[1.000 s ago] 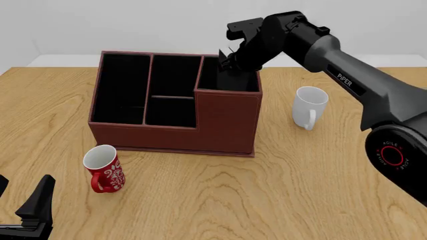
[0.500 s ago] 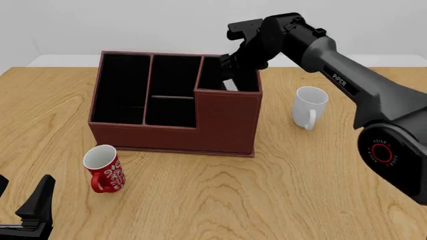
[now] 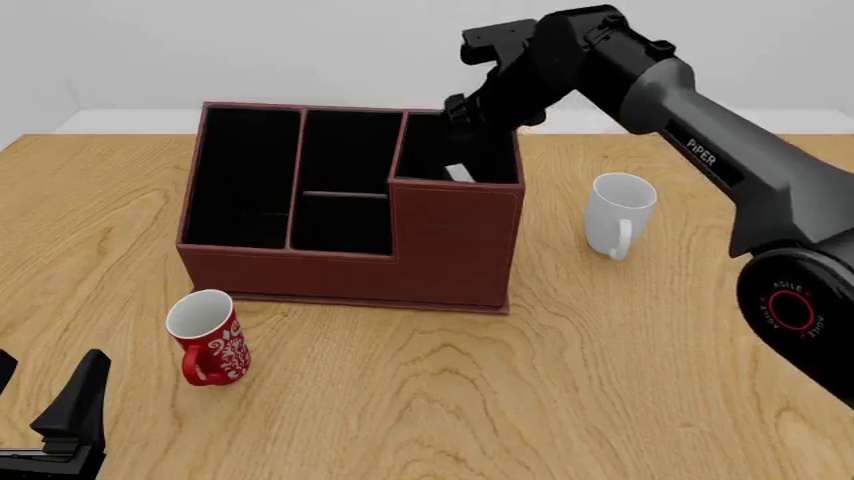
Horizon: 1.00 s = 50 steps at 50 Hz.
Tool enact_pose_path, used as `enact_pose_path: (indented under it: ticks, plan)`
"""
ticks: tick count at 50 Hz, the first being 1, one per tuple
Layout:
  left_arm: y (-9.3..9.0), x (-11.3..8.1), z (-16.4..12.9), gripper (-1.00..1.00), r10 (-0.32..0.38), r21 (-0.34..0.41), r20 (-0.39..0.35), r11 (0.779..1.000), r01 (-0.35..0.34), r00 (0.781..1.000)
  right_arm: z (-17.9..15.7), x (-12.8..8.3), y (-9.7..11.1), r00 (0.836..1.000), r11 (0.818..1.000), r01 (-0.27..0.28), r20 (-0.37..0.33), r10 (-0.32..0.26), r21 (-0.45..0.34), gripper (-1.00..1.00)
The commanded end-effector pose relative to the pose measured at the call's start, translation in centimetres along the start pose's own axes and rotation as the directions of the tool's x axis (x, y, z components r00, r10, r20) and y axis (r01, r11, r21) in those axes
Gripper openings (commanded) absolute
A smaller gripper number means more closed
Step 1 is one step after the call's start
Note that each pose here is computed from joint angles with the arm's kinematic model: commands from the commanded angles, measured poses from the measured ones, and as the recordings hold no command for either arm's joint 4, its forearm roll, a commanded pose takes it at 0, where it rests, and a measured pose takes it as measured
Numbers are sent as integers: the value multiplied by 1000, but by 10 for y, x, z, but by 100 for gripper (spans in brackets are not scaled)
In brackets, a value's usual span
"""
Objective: Pick up the book and place it in the right compartment of the caddy.
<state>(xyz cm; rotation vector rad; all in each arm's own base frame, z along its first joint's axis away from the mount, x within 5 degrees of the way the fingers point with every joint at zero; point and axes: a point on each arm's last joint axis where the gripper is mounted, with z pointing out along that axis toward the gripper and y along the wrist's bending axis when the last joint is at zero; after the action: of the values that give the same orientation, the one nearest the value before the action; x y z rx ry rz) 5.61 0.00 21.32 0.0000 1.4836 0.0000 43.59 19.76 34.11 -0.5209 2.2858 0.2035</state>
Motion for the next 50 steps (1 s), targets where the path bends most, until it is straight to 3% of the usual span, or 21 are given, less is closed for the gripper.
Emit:
enact_pose_path:
  ticks: [1, 26, 31, 33, 35, 50]
  plan:
    - [0, 0, 0, 100, 0, 0, 0, 1000, 0, 1000, -28, 3, 10, 999, 1000, 23, 30, -23, -13, 100]
    - [0, 0, 0, 100, 0, 0, 0, 1000, 0, 1000, -97, 32, 20, 992, 998, 63, 114, -59, -28, 100]
    - [0, 0, 0, 100, 0, 0, 0, 1000, 0, 1000, -98, 38, 7, 988, 996, 89, 130, -89, 5, 100]
    - [0, 0, 0, 100, 0, 0, 0, 1000, 0, 1000, -108, 42, 17, 987, 997, 73, 145, -70, -19, 100]
    - [0, 0, 0, 100, 0, 0, 0, 1000, 0, 1000, -107, 44, 16, 985, 995, 97, 143, -94, -13, 100]
    - [0, 0, 0, 100, 0, 0, 0, 1000, 0, 1000, -107, 44, 16, 985, 995, 97, 143, -94, -13, 100]
